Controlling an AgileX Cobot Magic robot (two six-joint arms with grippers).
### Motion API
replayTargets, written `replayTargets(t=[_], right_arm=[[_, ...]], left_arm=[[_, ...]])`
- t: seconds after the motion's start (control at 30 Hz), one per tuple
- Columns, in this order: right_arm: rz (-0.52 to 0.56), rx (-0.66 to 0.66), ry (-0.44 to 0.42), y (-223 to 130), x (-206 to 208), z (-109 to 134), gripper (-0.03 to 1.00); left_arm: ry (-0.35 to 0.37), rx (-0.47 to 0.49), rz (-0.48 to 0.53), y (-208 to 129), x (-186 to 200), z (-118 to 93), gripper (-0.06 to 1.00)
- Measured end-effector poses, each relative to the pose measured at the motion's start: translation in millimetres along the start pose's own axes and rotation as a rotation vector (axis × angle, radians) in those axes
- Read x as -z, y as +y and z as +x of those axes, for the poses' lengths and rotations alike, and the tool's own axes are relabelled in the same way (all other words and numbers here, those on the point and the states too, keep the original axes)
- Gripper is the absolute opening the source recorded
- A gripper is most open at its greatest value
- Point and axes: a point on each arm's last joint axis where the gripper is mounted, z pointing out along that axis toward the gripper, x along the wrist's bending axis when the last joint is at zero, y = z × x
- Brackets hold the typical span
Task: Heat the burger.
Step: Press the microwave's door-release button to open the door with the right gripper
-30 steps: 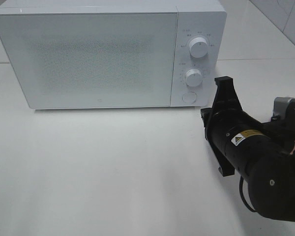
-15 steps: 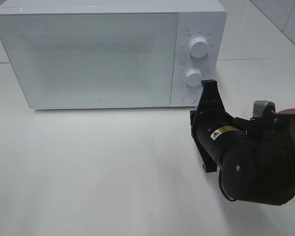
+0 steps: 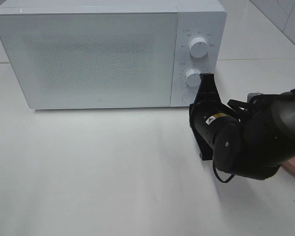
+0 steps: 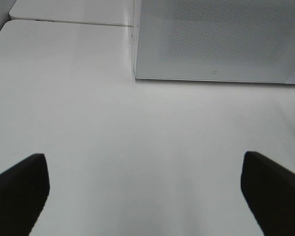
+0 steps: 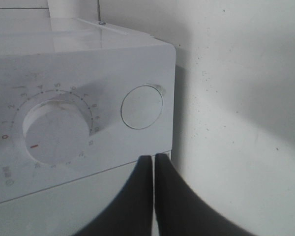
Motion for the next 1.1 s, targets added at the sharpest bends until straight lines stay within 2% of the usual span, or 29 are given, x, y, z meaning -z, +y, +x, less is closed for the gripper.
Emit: replayTargets(t=[0.5, 1.1], right_arm=[[-0.003, 0.013, 0.004, 9.1, -29.2, 4.5, 0.00], [0.009, 0.032, -0.018, 3.2, -50.0, -5.8, 0.00]], left_arm=[[0.000, 0.000, 0.000, 0.0, 0.0, 0.0, 0.98], [0.000, 0.000, 0.000, 0.0, 0.0, 0.0, 0.98]])
